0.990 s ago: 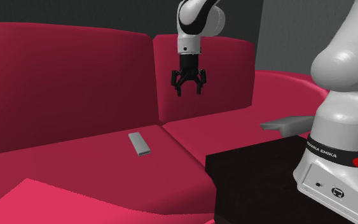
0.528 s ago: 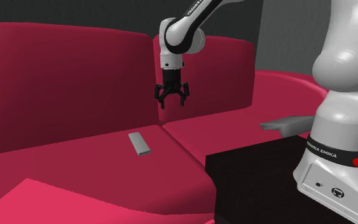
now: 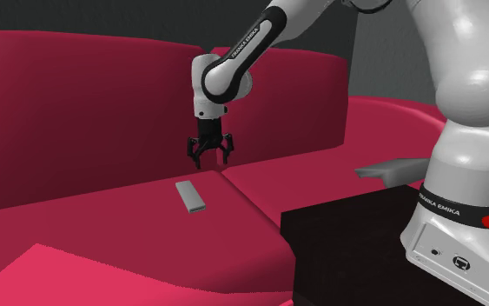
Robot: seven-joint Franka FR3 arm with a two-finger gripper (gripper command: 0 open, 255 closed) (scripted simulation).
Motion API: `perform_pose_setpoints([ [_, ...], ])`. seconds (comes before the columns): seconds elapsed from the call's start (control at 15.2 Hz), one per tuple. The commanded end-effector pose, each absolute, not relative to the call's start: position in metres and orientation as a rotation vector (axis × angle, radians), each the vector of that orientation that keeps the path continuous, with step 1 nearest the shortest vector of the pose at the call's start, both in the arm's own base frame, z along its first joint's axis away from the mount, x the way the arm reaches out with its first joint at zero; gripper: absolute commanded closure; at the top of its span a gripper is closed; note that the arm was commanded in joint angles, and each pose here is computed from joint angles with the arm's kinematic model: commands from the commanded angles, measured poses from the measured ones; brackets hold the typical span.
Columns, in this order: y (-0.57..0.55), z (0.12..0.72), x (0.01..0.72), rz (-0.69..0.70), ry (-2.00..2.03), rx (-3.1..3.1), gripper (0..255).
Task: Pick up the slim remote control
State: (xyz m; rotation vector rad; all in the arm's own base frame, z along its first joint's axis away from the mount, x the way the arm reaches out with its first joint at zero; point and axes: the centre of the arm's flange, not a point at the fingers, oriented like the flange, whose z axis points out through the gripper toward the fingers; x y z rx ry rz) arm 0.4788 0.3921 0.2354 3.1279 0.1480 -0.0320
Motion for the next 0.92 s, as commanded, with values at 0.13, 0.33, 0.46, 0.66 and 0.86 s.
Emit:
perform_pose_setpoints([
  [0.13,0.43,0.203,0.495,-0.022,0.156,3.127,0],
  [0.33,0.457,0.177,0.509,-0.015,0.162,3.126,0],
  [0.46,0.47,0.165,0.515,-0.011,0.165,3.126,0],
  [0.66,0.47,0.149,0.515,-0.011,0.165,3.126,0],
  [0.86,0.47,0.134,0.515,-0.011,0.165,3.126,0],
])
